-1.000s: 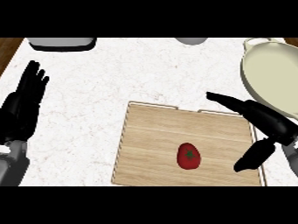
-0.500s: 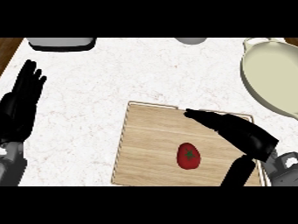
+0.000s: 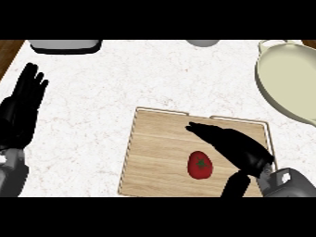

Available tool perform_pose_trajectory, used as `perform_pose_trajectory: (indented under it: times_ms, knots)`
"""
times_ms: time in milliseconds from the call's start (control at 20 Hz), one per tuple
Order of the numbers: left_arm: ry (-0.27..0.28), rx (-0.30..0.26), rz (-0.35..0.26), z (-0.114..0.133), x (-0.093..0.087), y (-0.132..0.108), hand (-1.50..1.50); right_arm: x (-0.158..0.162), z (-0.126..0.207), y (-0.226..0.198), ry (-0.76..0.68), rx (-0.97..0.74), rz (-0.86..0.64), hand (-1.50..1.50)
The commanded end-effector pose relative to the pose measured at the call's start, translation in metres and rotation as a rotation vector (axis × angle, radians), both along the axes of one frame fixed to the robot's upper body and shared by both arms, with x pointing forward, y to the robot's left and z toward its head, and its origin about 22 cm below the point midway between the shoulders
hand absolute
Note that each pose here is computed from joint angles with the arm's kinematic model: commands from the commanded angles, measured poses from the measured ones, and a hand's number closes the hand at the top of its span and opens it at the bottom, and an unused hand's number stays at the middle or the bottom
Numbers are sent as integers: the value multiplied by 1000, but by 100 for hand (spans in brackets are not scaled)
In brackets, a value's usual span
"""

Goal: Pick the tomato from the tray and place it in the pot

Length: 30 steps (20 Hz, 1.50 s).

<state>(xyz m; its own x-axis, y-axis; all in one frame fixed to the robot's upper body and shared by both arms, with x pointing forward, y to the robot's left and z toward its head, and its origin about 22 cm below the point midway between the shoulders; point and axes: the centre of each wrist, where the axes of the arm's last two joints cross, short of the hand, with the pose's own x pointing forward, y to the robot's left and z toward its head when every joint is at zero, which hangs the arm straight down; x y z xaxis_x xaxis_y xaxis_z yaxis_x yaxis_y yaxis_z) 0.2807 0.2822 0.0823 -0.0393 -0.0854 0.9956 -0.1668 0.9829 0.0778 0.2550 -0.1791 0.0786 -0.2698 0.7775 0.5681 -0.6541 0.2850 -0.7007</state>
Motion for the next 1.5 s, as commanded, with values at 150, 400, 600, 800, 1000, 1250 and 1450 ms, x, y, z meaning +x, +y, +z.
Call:
perform_pose_trajectory:
  times_ms: [150, 400, 600, 800, 1000, 1250, 1450]
  knots:
    - [-8, 3, -2, 15, 5, 1, 0, 9, -19, -27, 16, -20, -7, -150]
    - [-3, -9, 8, 1, 11, 24, 0, 4, -25, 14, -18, -7, 4, -150]
    - [-8, 11, -4, -5, -1, 13, 0, 6, -54, 4, -8, -66, -29, -150]
    - [-9, 5, 19, -6, 4, -4, 0, 17, -57, 35, 11, -59, -46, -150]
    - [-10, -2, -7, 8, 8, 0, 0, 17, -67, 18, -37, -95, 69, 150]
    - [-8, -4, 21, 0, 3, 3, 0, 13, -76, 0, -92, -74, 118, 150]
    - [-19, 5, 0, -1, -3, -7, 0, 4, -92, 13, -68, -78, 126, 150]
